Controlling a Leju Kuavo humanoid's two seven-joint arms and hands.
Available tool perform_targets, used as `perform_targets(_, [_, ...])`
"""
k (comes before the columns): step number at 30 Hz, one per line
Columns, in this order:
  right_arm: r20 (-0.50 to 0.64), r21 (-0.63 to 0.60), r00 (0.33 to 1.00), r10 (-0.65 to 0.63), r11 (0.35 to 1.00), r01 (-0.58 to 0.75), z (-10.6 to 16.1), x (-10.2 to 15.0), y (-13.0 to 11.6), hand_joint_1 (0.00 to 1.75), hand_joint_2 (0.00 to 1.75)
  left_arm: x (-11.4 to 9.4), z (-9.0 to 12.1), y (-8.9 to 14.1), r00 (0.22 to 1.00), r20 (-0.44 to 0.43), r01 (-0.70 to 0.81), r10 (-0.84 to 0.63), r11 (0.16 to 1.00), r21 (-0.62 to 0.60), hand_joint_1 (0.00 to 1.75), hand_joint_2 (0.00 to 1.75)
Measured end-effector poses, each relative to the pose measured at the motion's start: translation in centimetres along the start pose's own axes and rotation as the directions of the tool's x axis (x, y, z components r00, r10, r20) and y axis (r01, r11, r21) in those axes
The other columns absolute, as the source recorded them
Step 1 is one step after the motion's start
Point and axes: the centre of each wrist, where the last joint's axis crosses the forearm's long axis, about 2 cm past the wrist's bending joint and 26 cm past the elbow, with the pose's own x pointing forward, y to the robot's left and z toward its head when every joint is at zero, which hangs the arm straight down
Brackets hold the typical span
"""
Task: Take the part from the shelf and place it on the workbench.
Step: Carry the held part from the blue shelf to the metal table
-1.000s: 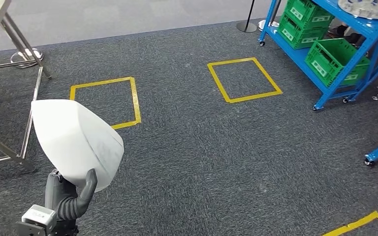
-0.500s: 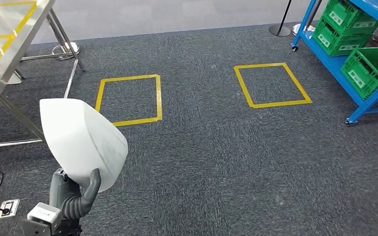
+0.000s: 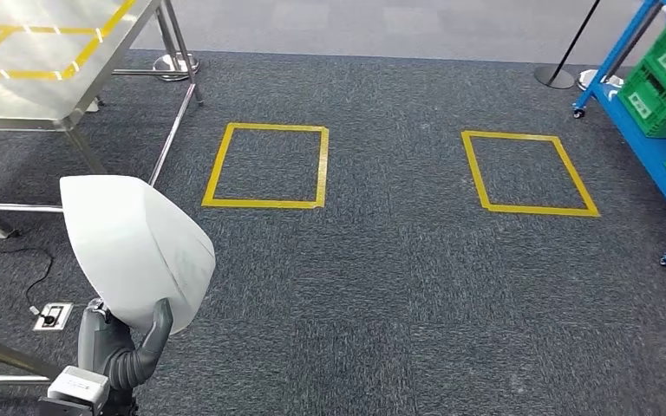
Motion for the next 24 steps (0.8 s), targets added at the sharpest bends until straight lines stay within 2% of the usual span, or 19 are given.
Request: perform_targets(24, [-0.025, -0.012, 0.998, -0.059, 0.998, 0.058, -0.1, -0.6, -0.4, 0.0, 0.0, -0.7, -1.7, 0.2, 1.0, -0.007, -0.021, 0.021, 0.999, -0.047, 1.75, 1.75])
